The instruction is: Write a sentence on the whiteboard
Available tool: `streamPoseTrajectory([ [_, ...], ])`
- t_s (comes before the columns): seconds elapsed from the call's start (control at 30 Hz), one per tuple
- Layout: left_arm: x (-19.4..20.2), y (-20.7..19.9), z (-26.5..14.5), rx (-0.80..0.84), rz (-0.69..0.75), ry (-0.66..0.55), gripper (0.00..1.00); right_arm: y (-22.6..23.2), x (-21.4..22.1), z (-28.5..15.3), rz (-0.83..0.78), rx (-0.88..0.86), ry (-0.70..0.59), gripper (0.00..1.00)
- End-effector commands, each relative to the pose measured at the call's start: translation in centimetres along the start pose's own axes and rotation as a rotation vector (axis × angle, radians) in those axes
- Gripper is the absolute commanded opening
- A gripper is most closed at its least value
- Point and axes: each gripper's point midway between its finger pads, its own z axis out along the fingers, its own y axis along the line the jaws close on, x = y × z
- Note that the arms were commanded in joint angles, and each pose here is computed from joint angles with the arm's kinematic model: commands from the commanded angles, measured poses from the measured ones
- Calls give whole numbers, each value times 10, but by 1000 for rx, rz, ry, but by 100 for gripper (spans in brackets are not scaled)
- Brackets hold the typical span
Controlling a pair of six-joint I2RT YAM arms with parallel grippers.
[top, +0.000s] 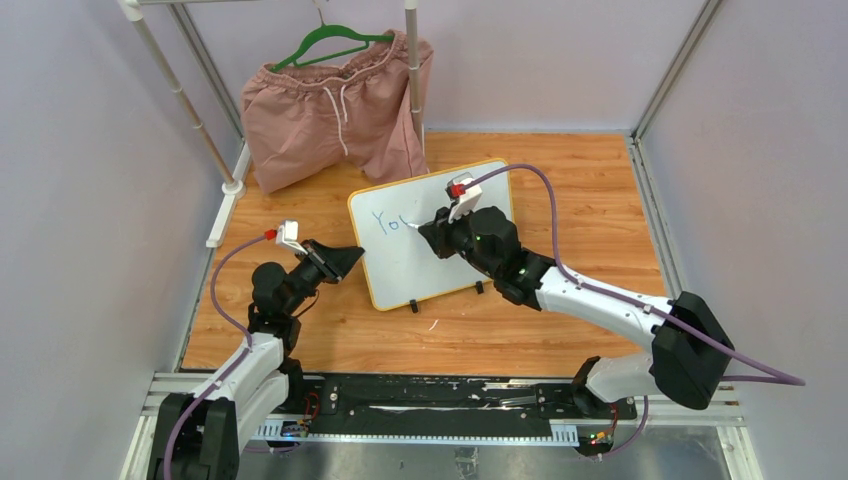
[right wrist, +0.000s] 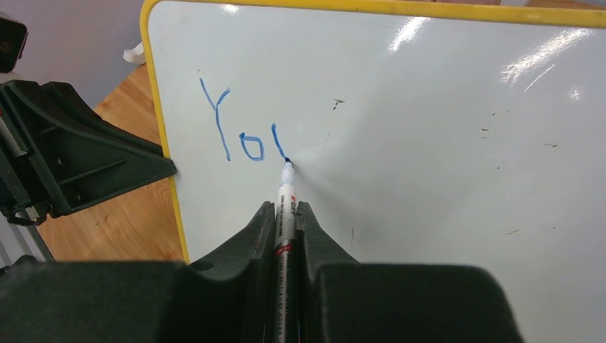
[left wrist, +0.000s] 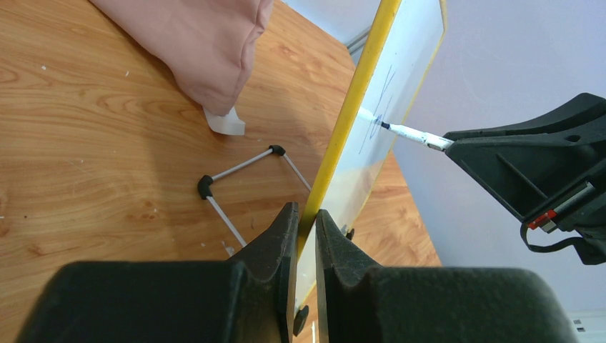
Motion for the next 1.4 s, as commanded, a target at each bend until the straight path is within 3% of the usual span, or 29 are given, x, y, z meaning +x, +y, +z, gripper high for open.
streamPoseTrajectory([
  [0.0, -7, -11, -1, 44, 21, -31, 0, -17, 6, -6, -7, 70, 15, 0],
  [1.37, -6, -11, -1, 45, 22, -29, 0, -15, -34, 12, -19, 75, -53, 0],
])
